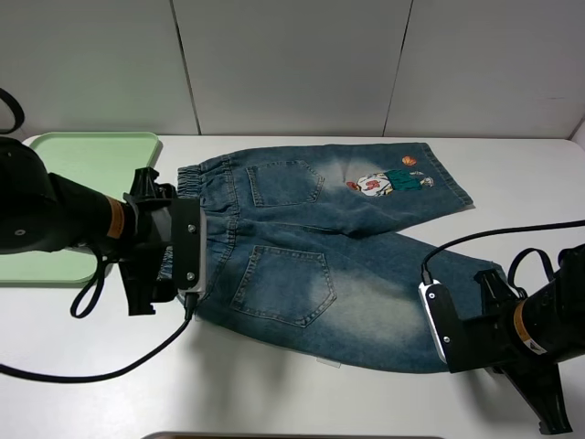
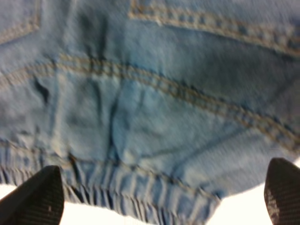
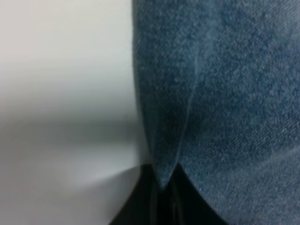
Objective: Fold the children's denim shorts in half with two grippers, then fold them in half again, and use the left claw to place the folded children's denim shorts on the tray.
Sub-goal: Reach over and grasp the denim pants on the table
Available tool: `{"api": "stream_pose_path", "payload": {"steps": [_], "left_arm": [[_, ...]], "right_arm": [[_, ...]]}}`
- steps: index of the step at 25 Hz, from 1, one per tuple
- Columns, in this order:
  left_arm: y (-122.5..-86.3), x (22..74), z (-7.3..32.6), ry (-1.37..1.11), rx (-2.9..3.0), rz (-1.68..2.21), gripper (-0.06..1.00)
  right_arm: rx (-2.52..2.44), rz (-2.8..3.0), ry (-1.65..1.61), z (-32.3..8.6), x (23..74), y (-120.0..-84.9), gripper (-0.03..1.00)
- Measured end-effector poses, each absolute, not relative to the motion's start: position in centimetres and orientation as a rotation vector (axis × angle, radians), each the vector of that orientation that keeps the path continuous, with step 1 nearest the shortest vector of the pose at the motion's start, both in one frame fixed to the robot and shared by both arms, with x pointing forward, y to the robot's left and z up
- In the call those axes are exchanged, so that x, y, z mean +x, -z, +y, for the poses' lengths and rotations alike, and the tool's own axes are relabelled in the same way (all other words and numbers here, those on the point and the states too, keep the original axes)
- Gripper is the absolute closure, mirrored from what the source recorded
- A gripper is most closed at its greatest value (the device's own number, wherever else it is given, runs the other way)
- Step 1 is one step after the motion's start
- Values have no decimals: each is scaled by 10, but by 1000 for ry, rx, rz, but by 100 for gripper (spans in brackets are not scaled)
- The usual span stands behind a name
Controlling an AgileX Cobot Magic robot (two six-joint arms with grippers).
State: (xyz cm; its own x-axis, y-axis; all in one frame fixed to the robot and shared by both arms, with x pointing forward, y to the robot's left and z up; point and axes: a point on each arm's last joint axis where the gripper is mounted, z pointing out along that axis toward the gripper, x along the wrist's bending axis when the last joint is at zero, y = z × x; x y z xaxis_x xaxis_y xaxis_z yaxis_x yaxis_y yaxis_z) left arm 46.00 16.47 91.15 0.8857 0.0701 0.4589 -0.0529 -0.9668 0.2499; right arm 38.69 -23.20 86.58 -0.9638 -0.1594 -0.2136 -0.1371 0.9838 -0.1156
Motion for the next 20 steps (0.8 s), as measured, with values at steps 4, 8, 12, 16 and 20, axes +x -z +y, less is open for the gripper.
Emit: {"api": "stream_pose_path", "payload": {"steps": [4, 8, 12, 16, 20], "left_arm": [[-910, 458, 168, -670, 2845, 24, 10], [-909, 458, 169, -665, 2853, 26, 10], [-898, 456, 171, -608, 2905, 26, 10], [-878, 454, 172, -520, 2962, -3, 10], [-876, 455, 169, -529, 2936, -13, 10]], "right_arm": [[-237, 2910, 189, -235, 386, -866, 99], [-278, 2906, 241, -238, 387, -866, 99], [-260, 2901, 259, -239, 387, -867, 99], [-242, 2898, 260, -239, 387, -867, 99], [-236, 2896, 255, -239, 387, -867, 99]]}}
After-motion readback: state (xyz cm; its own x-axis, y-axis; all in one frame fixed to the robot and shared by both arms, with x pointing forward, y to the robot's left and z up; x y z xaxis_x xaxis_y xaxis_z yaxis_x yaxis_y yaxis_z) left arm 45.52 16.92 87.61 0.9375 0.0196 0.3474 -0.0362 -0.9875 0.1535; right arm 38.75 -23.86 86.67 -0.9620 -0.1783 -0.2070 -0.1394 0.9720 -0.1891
